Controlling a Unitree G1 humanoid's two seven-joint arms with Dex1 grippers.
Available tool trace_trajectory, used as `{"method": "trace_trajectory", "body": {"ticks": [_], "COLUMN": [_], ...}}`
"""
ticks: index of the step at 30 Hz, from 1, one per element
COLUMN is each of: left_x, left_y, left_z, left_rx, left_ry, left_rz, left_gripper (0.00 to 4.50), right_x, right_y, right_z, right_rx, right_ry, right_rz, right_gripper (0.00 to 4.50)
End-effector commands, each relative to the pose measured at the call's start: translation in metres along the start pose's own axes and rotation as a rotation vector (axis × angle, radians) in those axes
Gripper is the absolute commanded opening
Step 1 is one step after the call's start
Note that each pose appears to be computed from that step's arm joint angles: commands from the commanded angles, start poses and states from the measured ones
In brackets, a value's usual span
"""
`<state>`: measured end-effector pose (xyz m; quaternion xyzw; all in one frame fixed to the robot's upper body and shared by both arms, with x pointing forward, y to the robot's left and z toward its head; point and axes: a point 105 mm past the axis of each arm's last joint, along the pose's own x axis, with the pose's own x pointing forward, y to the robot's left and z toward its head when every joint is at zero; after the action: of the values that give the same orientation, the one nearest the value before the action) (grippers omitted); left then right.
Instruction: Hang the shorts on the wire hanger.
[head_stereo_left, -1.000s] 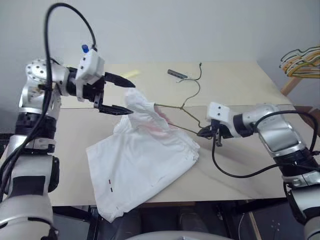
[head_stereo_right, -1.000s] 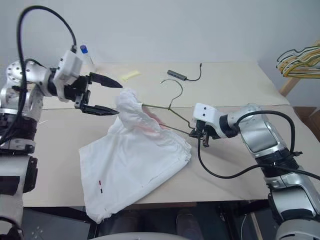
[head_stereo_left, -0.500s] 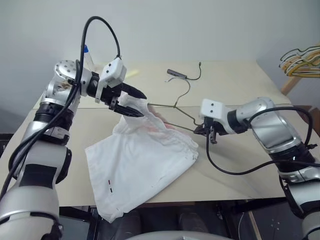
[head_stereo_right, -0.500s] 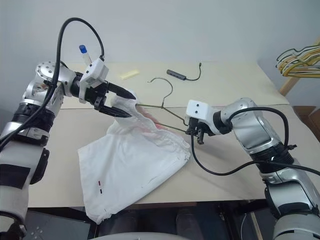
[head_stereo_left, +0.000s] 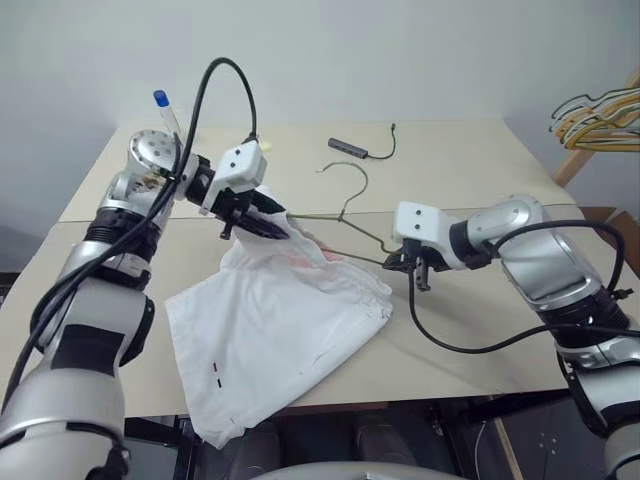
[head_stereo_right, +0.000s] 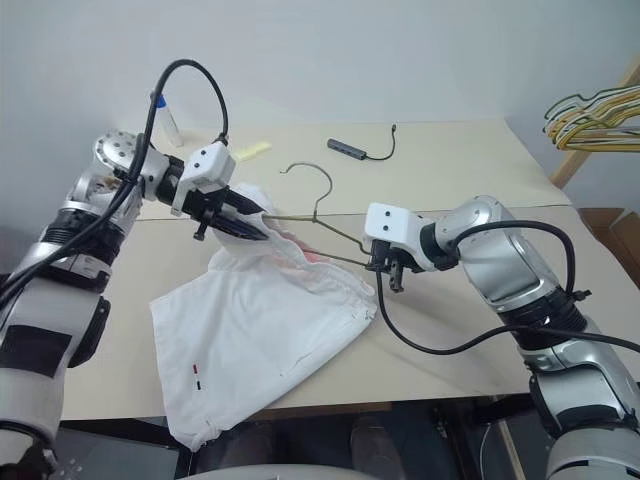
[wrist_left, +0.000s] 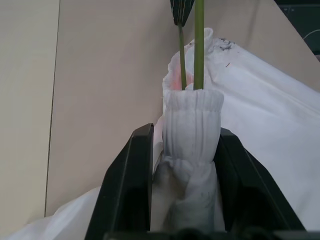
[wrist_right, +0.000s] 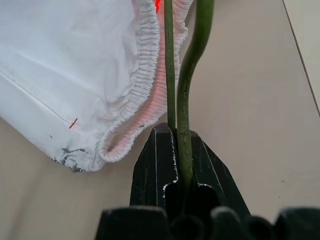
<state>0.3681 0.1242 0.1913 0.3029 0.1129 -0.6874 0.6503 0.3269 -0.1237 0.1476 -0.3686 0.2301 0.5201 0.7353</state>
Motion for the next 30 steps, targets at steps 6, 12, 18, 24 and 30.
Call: {"method": "trace_trajectory", "body": {"ticks": [6, 12, 18, 24, 30], "left_x": [-0.01, -0.01, -0.013, -0.023, -0.037], "left_y": [0.013, 0.011, 0.012, 0.017, 0.02], "left_z": [0.024, 0.02, 0.02, 0.019, 0.02], "left_rx": [-0.001, 0.033, 0.084, 0.113, 0.109], "left_ry": [-0.077, -0.046, -0.064, -0.057, -0.055], "left_rz": [0.051, 0.046, 0.081, 0.153, 0.19], "left_gripper": [0.59, 0.01, 0.0, 0.0, 0.0], "right_x": [-0.009, -0.008, -0.009, -0.029, -0.07], "right_y": [-0.002, -0.005, -0.008, -0.022, -0.048], "right_z": [0.019, 0.021, 0.019, 0.021, 0.017], "right_rx": [-0.089, -0.157, -0.241, -0.106, 0.184], "right_ry": [-0.05, -0.058, -0.052, -0.132, -0.319], "right_rz": [-0.037, -0.089, -0.129, -0.287, -0.524], "right_gripper": [0.0, 0.0, 1.15, 3.24, 4.47]}}
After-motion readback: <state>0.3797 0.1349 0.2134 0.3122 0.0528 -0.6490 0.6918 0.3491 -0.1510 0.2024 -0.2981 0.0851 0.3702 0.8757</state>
